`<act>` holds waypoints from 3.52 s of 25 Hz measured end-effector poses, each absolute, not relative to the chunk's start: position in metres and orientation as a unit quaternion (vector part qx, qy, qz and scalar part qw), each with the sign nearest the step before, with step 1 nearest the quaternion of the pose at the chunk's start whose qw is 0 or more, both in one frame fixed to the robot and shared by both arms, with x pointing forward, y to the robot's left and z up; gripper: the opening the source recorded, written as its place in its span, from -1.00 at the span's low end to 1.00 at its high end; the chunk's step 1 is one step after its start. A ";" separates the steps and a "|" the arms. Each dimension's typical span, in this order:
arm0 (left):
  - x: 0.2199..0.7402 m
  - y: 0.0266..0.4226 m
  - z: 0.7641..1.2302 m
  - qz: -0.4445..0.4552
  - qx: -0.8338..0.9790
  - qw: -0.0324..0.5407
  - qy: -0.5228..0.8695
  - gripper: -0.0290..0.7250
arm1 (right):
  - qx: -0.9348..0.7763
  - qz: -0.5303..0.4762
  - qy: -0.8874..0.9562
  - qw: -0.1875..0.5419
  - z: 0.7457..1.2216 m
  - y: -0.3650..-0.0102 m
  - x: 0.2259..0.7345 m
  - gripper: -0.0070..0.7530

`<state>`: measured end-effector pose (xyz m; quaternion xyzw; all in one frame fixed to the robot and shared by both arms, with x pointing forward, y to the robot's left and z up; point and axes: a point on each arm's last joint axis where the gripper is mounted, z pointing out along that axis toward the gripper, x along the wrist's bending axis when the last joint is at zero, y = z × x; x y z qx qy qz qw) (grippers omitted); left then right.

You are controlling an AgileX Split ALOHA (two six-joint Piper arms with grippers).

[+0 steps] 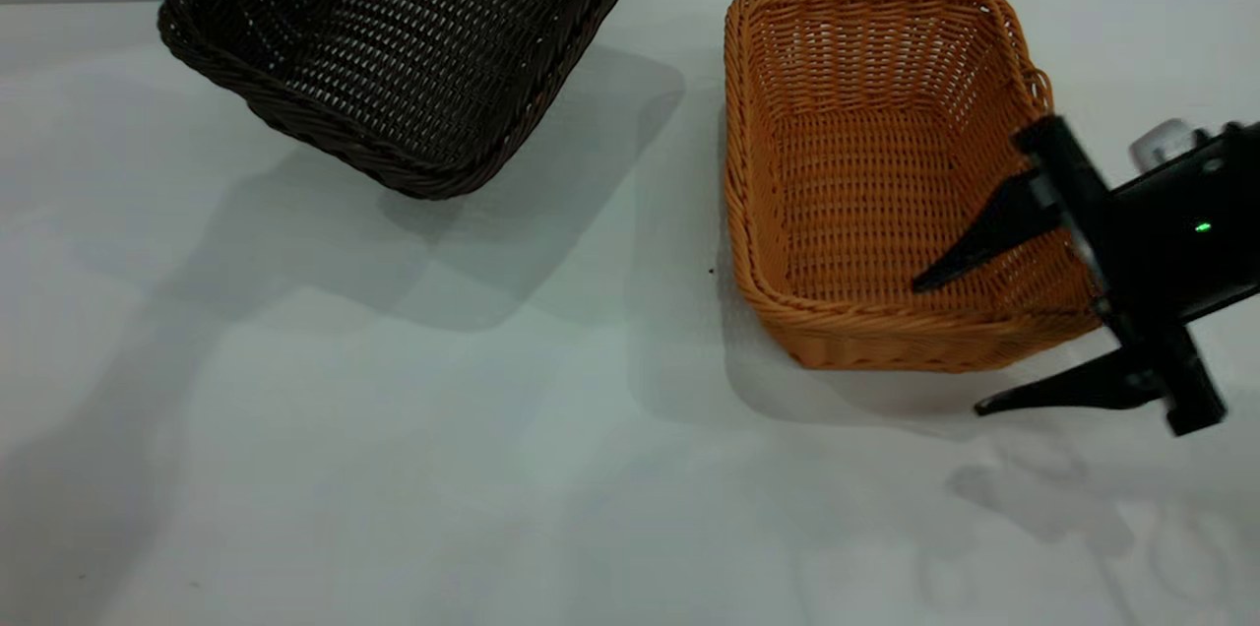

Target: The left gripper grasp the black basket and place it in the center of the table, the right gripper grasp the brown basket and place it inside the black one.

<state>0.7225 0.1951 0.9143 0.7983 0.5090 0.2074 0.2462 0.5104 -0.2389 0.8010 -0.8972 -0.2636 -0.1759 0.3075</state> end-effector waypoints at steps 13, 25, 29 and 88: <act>0.723 0.197 0.914 0.224 0.827 0.233 0.460 -0.66 | -0.903 -0.199 -0.268 0.271 0.779 -0.253 0.550 -0.39; 0.714 0.195 0.909 0.210 0.915 0.178 0.296 -0.67 | -0.868 -0.324 -0.324 0.192 0.841 -0.349 0.615 -0.44; 0.695 0.152 0.906 0.167 0.960 0.176 0.140 -0.67 | -0.838 -0.306 -0.406 0.201 0.867 -0.348 0.622 -0.44; 0.695 0.264 0.990 0.123 0.821 0.245 0.501 0.33 | -0.520 -0.089 -0.816 0.237 0.913 -0.119 0.595 -0.46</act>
